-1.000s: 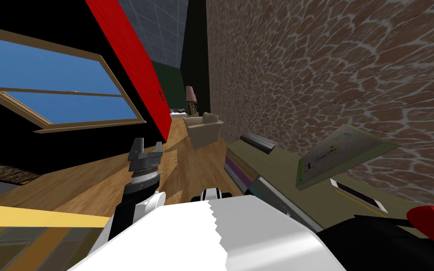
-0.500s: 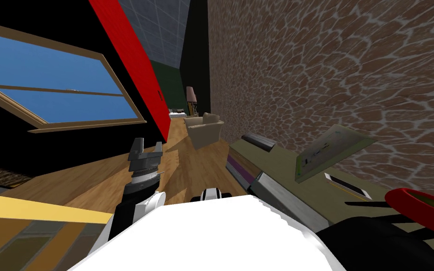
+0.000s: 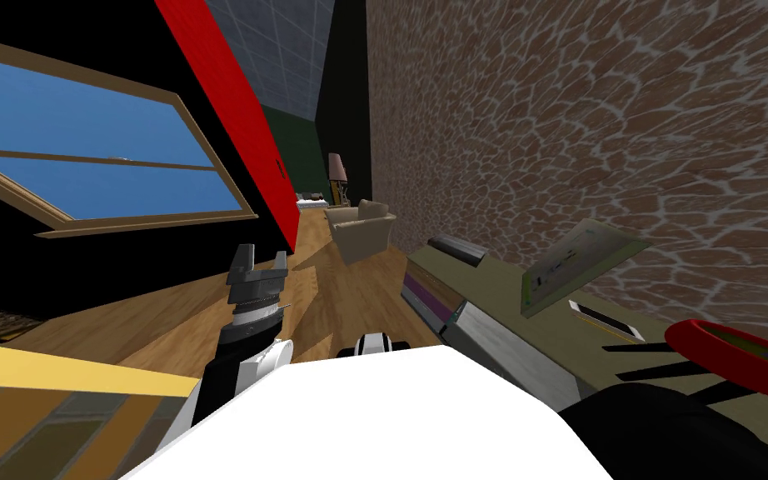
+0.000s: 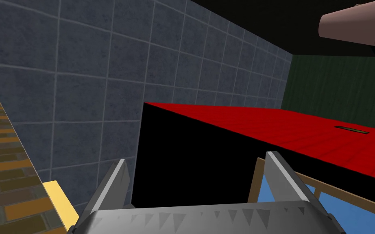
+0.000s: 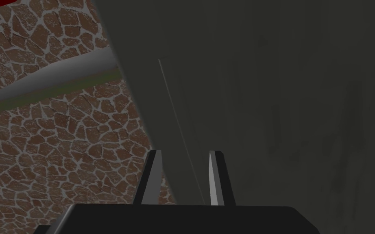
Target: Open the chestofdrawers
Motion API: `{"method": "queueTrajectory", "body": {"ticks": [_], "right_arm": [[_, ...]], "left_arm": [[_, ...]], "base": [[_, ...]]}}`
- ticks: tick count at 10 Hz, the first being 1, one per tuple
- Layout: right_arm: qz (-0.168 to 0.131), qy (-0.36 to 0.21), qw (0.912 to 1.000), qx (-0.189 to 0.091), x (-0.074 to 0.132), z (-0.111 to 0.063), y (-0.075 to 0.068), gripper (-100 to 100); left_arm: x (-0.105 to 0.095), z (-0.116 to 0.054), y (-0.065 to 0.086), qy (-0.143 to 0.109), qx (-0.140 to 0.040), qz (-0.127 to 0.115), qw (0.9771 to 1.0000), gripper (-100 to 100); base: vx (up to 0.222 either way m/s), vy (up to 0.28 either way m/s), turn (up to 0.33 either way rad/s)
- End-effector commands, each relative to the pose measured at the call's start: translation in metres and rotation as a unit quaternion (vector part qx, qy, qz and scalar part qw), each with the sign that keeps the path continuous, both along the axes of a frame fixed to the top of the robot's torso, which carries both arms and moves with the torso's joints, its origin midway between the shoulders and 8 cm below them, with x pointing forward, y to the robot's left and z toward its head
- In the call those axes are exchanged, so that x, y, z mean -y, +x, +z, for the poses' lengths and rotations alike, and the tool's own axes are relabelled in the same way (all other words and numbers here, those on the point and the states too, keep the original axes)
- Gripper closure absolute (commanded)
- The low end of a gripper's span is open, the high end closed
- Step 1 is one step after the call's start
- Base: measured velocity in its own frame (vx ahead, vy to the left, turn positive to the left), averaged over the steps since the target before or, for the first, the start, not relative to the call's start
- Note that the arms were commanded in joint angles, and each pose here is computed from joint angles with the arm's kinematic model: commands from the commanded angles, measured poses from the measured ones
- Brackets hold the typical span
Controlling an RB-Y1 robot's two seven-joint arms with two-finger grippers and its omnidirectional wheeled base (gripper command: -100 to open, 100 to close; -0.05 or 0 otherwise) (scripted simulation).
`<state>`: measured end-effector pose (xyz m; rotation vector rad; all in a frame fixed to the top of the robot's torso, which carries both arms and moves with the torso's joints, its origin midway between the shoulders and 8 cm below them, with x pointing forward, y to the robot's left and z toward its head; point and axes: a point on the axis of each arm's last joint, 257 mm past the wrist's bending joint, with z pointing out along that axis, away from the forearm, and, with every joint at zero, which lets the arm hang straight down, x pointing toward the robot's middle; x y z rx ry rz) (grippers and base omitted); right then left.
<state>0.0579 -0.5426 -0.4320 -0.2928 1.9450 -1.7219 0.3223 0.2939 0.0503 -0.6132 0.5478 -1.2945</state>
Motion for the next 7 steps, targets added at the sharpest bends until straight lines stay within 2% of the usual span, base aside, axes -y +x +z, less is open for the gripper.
{"method": "queueTrajectory", "body": {"ticks": [1, 2, 3, 5, 6, 7], "right_arm": [[0.006, -0.013, 0.9999, 0.008, -0.004, 0.009, -0.003, 100], [0.007, -0.014, 0.9998, 0.009, -0.006, 0.01, -0.004, 100], [0.009, -0.001, 0.9999, 0.003, -0.001, 0.009, -0.017, -100], [0.012, 0.002, 0.9999, 0.004, 0.006, 0.016, -0.031, -100], [0.012, 0.002, 0.9999, 0.004, 0.006, 0.016, -0.031, -100], [0.014, 0.003, 0.9999, 0.004, 0.01, 0.02, -0.037, -100]], "left_arm": [[0.0, 0.0, 0.0, 0.0, 0.0, 0.0, 1.0, 0], [0.0, 0.0, 0.0, 0.0, 0.0, 0.0, 1.0, 0], [0.0, 0.0, 0.0, 0.0, 0.0, 0.0, 1.0, 0], [0.0, 0.0, 0.0, 0.0, 0.0, 0.0, 1.0, 0], [0.0, 0.0, 0.0, 0.0, 0.0, 0.0, 1.0, 0], [0.0, 0.0, 0.0, 0.0, 0.0, 0.0, 1.0, 0]], "base": [[-0.084, 0.156, -0.047], [-0.076, 0.133, -0.042], [0.02, 0.066, -0.048], [0.109, 0.035, -0.042], [0.095, 0.01, 0.001], [0.062, 0.002, -0.016]]}}
